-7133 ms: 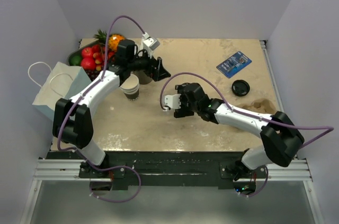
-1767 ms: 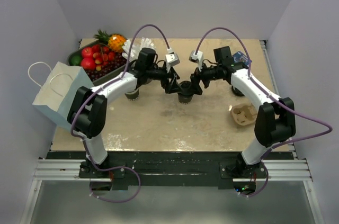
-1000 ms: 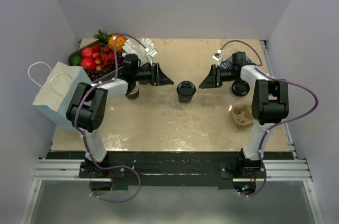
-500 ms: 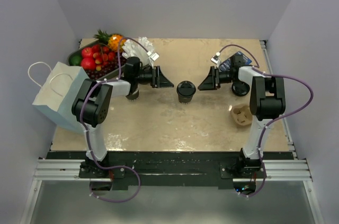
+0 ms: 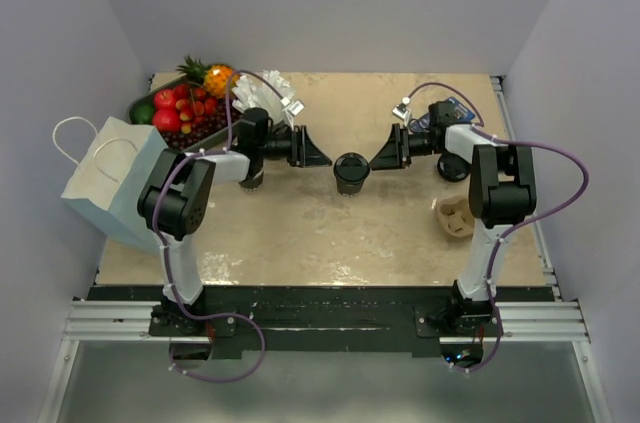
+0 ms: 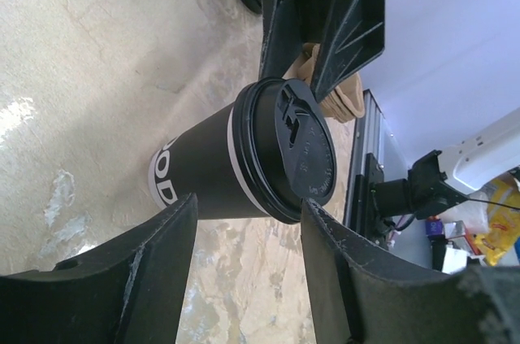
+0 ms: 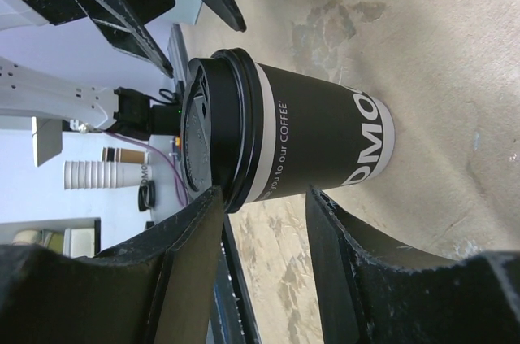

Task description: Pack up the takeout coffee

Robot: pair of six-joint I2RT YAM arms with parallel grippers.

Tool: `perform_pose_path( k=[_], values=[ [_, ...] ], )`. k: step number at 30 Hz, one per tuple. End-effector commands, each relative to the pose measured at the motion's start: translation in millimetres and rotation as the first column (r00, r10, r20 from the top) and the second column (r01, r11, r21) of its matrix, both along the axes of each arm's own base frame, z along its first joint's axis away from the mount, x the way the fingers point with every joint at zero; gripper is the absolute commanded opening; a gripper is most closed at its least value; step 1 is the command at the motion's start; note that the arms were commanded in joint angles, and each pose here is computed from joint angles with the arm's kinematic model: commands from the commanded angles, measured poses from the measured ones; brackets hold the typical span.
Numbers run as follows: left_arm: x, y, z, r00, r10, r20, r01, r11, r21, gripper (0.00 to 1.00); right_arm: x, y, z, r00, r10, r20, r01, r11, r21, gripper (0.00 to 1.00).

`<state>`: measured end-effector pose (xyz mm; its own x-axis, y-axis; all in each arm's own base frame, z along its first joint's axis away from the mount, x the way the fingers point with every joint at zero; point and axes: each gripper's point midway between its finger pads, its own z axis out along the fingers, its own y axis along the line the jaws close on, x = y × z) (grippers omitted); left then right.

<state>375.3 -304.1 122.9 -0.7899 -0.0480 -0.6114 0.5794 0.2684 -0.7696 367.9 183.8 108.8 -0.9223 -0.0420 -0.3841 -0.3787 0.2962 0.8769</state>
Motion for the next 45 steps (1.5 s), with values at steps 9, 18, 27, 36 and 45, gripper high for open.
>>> perform_pose_path(
  k=[9, 18, 27, 36, 45],
  values=[
    [4.8, -7.9, -0.8, 0.995, 0.019, 0.095, -0.027, 0.997, 0.078, 0.61, 8.4, 4.9, 5.4, 0.999, 0.003, 0.032, -0.003, 1.000, -0.012, 0.48],
    [11.8, -3.9, -16.2, 0.994, 0.049, 0.097, -0.063, 0.986, 0.154, 0.62, 7.2, 6.6, -2.6, 0.999, -0.001, 0.036, 0.004, 0.998, -0.064, 0.44],
    [16.3, -3.0, -14.3, 0.990, 0.038, 0.135, -0.062, 0.982, 0.176, 0.62, 10.0, 4.1, -7.7, 0.998, -0.006, 0.056, 0.012, 0.994, -0.112, 0.43],
    [6.4, -4.3, -11.9, 0.993, 0.002, 0.117, -0.021, 0.987, 0.158, 0.54, 4.4, 8.3, -8.8, 0.999, 0.015, 0.045, -0.010, 0.994, -0.105, 0.34],
    [4.0, -5.6, -24.4, 0.995, -0.007, 0.096, -0.011, 0.984, 0.177, 0.43, -1.2, 12.6, -19.3, 0.999, 0.030, 0.035, -0.025, 0.990, -0.140, 0.26]
  ],
)
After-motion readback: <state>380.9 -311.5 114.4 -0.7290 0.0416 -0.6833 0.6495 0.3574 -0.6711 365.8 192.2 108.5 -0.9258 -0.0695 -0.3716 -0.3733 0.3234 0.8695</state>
